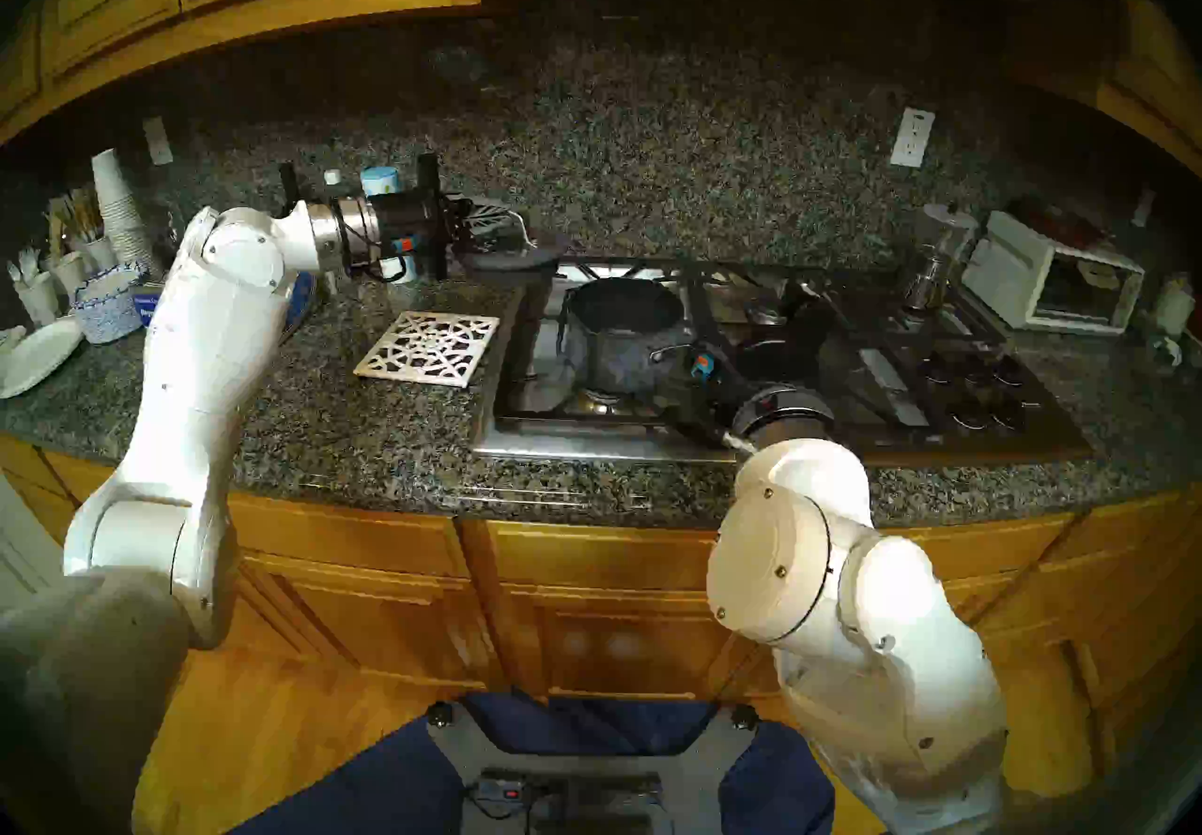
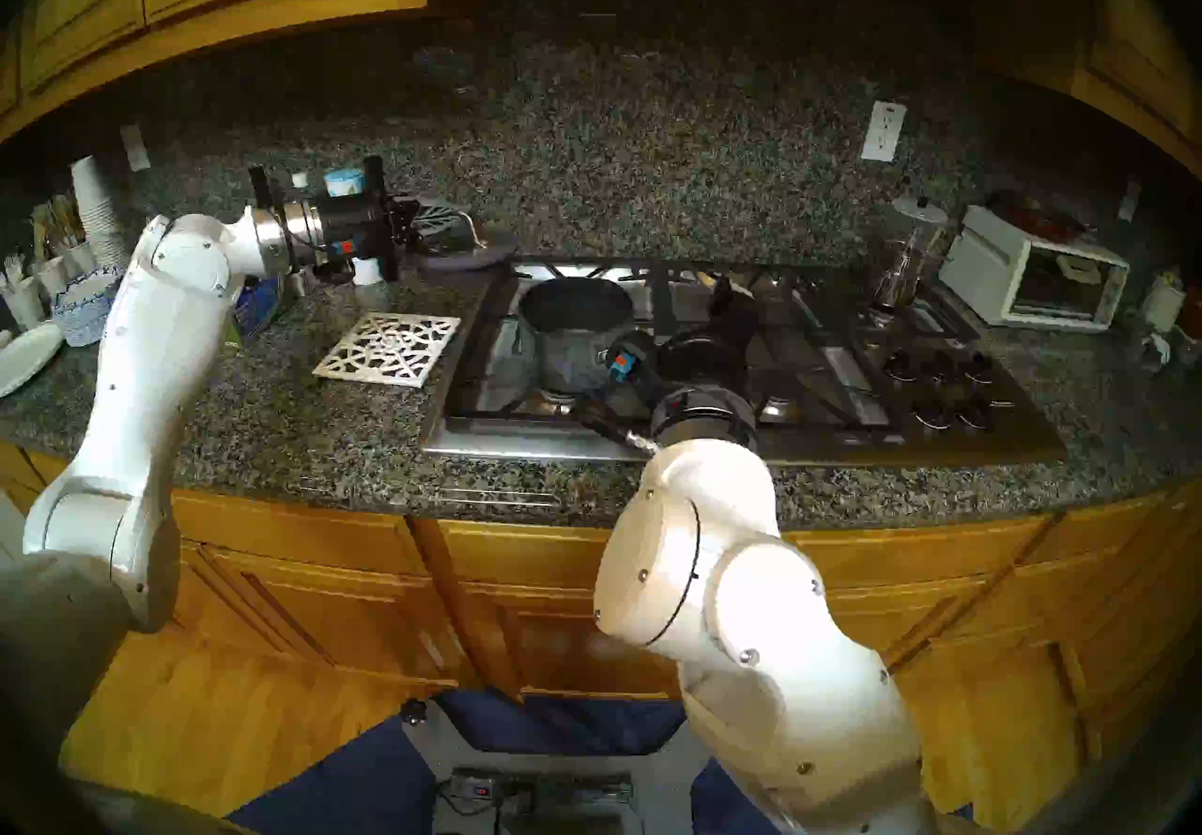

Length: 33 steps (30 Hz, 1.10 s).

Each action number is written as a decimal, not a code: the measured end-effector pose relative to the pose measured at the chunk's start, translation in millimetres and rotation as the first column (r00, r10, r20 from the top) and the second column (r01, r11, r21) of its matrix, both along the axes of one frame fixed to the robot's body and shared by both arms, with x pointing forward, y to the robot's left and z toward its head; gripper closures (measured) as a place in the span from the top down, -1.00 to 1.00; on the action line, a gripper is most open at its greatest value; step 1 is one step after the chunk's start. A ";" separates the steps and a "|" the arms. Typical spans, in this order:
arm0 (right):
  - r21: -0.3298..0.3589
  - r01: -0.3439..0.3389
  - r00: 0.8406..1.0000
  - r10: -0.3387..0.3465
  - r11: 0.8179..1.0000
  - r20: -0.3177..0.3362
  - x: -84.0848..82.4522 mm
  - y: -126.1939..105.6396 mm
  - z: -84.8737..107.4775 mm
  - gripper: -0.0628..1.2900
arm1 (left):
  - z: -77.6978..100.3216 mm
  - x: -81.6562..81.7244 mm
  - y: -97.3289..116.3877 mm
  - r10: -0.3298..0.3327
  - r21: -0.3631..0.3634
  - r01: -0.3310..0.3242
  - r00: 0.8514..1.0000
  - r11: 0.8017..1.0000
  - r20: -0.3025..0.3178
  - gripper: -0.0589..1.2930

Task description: Pick up the pot, put it on the stove, take off the pot lid

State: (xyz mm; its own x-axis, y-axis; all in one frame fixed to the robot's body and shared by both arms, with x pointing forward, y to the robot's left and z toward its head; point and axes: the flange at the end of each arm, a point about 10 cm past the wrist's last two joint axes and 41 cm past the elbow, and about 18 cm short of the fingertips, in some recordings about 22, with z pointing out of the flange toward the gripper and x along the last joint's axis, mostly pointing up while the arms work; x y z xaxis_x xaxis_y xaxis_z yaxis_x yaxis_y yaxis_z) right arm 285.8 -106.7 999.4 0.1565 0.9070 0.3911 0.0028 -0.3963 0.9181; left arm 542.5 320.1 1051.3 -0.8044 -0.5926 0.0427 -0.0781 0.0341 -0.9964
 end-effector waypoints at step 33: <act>0.000 0.005 1.000 -0.005 1.000 0.002 -0.9 0.9 0.1 0.92 | -56.0 -14.8 76.3 0.141 -0.011 -0.144 0.979 0.989 -0.146 -0.94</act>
